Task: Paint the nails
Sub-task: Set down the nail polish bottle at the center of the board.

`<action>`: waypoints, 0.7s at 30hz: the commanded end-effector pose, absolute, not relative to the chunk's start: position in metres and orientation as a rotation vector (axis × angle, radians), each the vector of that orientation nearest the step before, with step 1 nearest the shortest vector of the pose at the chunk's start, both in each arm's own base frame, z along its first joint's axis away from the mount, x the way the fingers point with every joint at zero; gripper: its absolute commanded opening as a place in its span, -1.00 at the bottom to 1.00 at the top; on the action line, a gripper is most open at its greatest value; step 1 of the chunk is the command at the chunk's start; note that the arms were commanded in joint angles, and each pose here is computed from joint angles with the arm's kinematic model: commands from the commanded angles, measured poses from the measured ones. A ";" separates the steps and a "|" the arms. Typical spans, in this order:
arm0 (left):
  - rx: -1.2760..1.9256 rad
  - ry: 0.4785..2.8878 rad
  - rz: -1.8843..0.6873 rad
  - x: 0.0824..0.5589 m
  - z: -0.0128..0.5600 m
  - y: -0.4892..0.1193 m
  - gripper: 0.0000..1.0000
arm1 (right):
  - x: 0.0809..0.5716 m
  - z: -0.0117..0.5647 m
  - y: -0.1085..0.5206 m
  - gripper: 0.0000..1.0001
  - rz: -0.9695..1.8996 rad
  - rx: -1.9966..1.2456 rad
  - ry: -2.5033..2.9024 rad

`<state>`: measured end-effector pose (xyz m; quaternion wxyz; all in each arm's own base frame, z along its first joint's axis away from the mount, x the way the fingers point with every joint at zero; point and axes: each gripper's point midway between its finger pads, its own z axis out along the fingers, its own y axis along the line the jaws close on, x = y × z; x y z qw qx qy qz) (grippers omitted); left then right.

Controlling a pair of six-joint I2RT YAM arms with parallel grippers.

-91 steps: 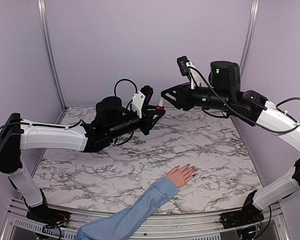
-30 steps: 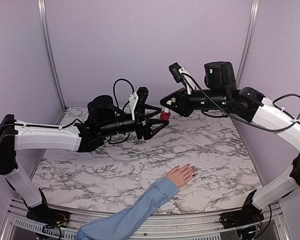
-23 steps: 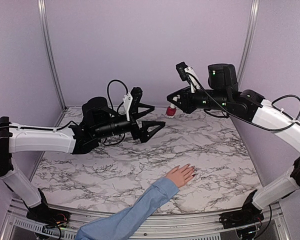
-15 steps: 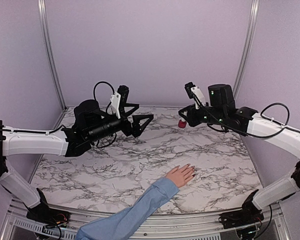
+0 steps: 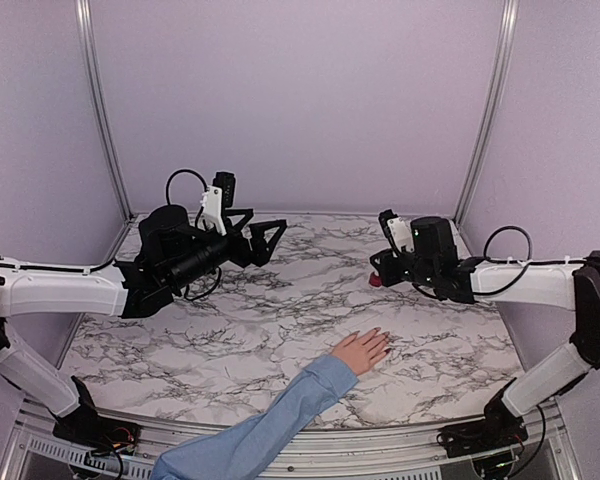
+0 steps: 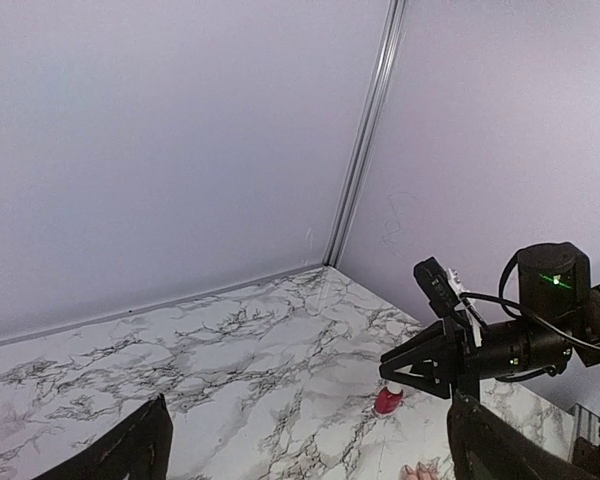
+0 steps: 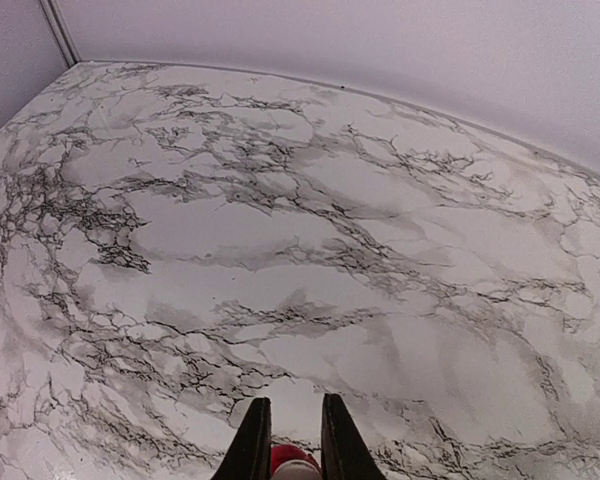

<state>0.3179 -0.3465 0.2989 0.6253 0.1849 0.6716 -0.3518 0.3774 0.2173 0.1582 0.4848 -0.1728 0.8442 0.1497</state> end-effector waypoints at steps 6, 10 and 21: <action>0.362 1.518 -0.812 0.323 0.310 -0.339 0.98 | 0.400 0.151 0.226 -1.00 0.374 -0.414 1.969; 0.361 1.517 -0.812 0.323 0.310 -0.340 0.98 | 0.406 0.140 0.222 -1.00 0.326 -0.412 1.970; 0.367 1.523 -0.805 0.328 0.308 -0.343 0.98 | 0.417 0.121 0.227 -1.00 0.313 -0.420 1.914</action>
